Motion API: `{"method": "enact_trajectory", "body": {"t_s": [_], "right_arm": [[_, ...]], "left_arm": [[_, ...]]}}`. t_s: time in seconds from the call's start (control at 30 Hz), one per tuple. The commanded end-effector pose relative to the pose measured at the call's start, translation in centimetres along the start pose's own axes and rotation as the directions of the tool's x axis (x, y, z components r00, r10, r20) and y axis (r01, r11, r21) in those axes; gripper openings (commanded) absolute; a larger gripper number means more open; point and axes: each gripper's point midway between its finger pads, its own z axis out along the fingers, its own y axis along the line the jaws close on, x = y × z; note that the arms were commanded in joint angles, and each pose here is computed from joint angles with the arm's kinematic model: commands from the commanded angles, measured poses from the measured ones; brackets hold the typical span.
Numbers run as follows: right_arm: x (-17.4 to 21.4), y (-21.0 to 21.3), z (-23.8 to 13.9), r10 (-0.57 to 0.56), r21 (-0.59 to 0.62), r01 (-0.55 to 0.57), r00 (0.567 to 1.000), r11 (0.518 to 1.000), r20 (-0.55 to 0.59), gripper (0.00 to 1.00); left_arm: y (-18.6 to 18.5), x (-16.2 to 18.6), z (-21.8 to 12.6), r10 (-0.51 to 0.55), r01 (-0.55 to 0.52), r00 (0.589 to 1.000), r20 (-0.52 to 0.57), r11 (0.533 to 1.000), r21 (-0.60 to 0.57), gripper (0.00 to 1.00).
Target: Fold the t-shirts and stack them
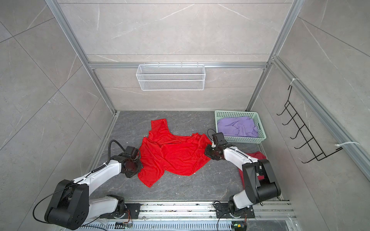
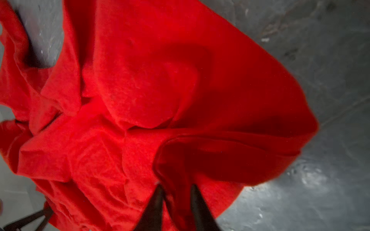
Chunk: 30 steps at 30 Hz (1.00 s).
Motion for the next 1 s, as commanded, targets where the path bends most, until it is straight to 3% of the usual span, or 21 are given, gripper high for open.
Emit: {"method": "enact_trajectory", "body": {"t_s": [0.0,0.1,0.23,0.33,0.43,0.5,0.7,0.87,0.97], "right_arm": [[-0.8,0.3,-0.7,0.011,0.011,-0.011,0.999,1.000,0.034,0.01],[-2.4,1.3,-4.1,-0.003,0.011,0.001,0.991,1.000,0.133,0.00],[-5.0,3.8,-10.6,-0.045,-0.005,0.048,0.956,0.999,0.291,0.00],[-6.9,6.1,-15.8,-0.083,-0.025,0.101,0.913,0.995,0.399,0.00],[-8.7,8.9,-21.4,-0.118,-0.050,0.166,0.852,0.985,0.510,0.00],[-9.7,10.7,-25.1,-0.132,-0.070,0.210,0.804,0.975,0.579,0.00],[-11.0,16.6,-36.5,-0.156,-0.139,0.385,0.641,0.912,0.752,0.00],[-10.0,20.2,-45.2,-0.155,-0.156,0.531,0.494,0.833,0.856,0.00],[-9.0,22.0,-50.2,-0.146,-0.146,0.608,0.405,0.780,0.903,0.00]], "left_arm": [[-1.1,-0.7,-1.4,0.010,-0.012,0.999,0.032,0.998,0.061,0.00],[-2.1,-2.3,-4.3,0.006,-0.020,0.993,0.121,0.992,0.121,0.00],[-3.7,-5.7,-11.5,-0.006,-0.067,0.949,0.316,0.973,0.219,0.00],[-4.4,-8.5,-18.3,-0.018,-0.118,0.879,0.476,0.960,0.254,0.00],[-4.9,-11.0,-25.7,-0.041,-0.179,0.771,0.635,0.944,0.278,0.00],[-5.0,-12.1,-30.6,-0.067,-0.217,0.689,0.722,0.931,0.293,0.00],[-3.8,-13.6,-45.7,-0.140,-0.339,0.369,0.919,0.900,0.273,0.00],[-0.9,-11.9,-58.0,-0.209,-0.415,0.076,0.975,0.882,0.222,0.00],[0.9,-10.1,-64.1,-0.234,-0.446,-0.079,0.969,0.877,0.175,0.00]]}}
